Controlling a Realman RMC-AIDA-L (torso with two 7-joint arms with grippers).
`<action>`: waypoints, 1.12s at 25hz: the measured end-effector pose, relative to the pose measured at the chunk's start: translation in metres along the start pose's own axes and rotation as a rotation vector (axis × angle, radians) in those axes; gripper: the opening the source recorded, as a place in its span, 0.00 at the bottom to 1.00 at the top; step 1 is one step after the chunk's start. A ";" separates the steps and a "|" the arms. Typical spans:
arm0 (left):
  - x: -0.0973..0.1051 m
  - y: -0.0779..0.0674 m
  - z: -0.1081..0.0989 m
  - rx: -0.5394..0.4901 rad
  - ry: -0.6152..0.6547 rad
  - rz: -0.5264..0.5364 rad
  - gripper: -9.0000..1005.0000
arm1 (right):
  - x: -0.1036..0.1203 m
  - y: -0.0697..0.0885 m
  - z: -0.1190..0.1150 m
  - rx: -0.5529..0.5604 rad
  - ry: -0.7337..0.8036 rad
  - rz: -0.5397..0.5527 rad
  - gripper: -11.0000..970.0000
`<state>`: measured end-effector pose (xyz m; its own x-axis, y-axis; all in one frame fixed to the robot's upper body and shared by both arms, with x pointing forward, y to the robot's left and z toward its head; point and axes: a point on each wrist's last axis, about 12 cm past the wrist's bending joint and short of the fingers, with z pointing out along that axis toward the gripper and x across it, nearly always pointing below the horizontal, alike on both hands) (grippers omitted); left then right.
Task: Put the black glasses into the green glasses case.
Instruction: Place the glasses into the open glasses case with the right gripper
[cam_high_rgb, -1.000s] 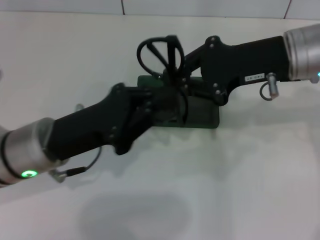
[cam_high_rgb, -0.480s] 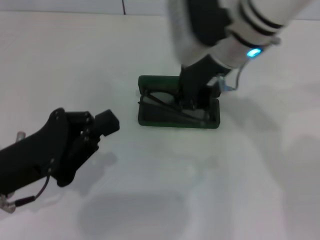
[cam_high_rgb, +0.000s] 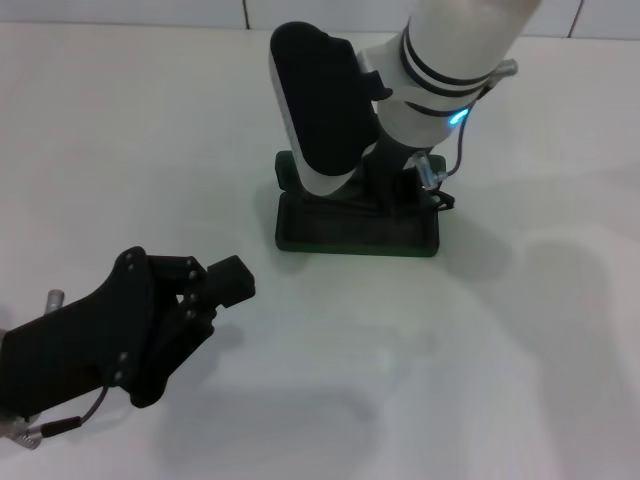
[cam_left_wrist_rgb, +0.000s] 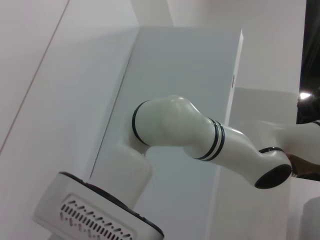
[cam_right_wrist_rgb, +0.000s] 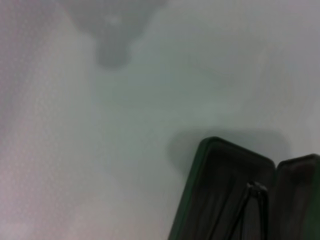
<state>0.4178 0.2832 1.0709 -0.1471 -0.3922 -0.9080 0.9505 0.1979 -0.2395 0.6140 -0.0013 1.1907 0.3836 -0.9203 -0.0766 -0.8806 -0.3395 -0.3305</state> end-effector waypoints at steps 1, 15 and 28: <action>0.000 0.000 0.001 0.001 0.000 0.000 0.04 | 0.000 0.000 0.001 0.004 -0.003 0.000 0.10; 0.003 0.002 0.004 -0.001 -0.002 -0.001 0.04 | -0.005 0.005 0.011 0.054 0.012 -0.071 0.10; 0.004 0.001 0.006 -0.001 -0.010 -0.003 0.04 | -0.005 0.005 0.016 0.084 0.004 -0.083 0.12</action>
<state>0.4203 0.2761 1.0689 -0.1476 -0.4020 -0.9037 0.9497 0.1975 -0.2429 0.6119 0.0041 1.1745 0.4529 -0.8906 -0.0418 -0.8196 -0.3974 -0.4128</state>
